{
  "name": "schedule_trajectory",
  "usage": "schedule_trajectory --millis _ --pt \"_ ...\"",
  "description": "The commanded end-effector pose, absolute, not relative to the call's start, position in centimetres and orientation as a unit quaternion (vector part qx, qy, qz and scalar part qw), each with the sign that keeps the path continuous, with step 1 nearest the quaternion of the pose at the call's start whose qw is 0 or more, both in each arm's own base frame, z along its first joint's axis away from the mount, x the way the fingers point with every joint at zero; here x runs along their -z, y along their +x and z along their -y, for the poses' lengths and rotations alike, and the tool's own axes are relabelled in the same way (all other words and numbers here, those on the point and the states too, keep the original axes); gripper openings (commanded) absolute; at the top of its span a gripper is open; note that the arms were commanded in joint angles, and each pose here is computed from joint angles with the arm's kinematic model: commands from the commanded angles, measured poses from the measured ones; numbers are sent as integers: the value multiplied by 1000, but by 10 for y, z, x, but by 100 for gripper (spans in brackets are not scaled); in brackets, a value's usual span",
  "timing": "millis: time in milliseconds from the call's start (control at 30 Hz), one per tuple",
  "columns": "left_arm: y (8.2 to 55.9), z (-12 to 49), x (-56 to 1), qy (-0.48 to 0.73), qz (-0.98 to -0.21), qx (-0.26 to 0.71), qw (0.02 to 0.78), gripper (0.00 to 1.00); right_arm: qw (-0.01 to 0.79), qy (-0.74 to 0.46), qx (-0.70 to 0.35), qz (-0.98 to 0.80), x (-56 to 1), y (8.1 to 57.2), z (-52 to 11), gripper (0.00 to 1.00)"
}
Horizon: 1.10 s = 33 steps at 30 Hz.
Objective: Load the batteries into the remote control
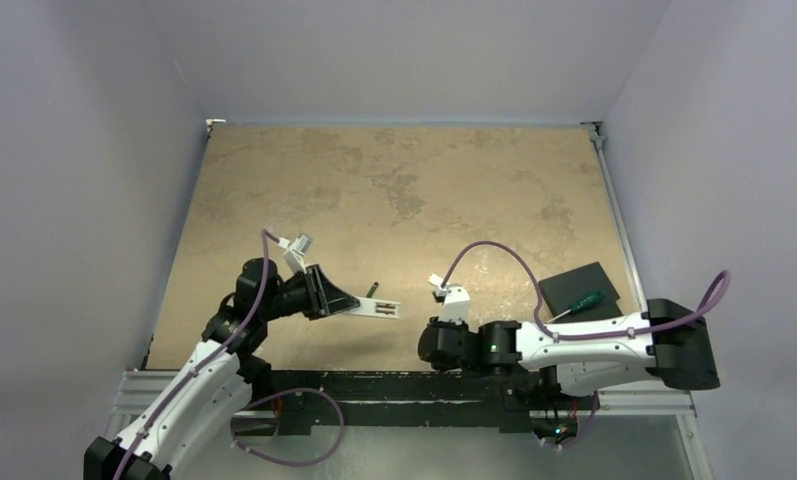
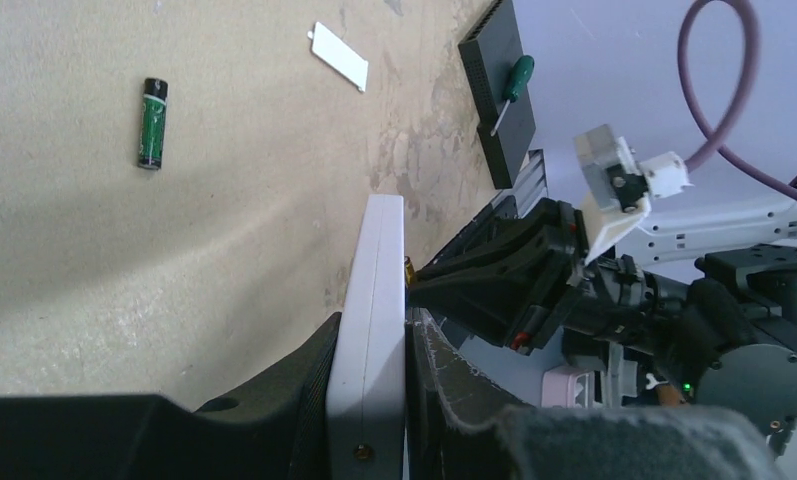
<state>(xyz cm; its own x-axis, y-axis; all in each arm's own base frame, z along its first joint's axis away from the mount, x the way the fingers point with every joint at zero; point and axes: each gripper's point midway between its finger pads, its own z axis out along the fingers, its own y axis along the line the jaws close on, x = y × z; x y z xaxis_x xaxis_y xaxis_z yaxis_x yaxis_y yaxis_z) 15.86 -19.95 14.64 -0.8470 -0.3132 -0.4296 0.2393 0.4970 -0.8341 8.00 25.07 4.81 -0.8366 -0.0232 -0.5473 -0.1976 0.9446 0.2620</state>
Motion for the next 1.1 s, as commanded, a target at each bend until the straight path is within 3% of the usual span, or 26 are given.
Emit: schedule_trajectory --millis 0,400,833,1067 --pt "162 208 -151 -30 -799 536 271 0 315 -80 -158 -932 -62 89 -242 0" --pt "163 208 -97 -77 -821 521 220 0 360 -126 -232 -895 -105 95 -261 0" --pt "156 208 -63 -90 -838 507 180 0 371 -197 -237 -876 -120 95 -280 0" --pt "155 206 -54 -99 -848 493 166 23 380 -211 -235 -869 -128 97 -286 0"
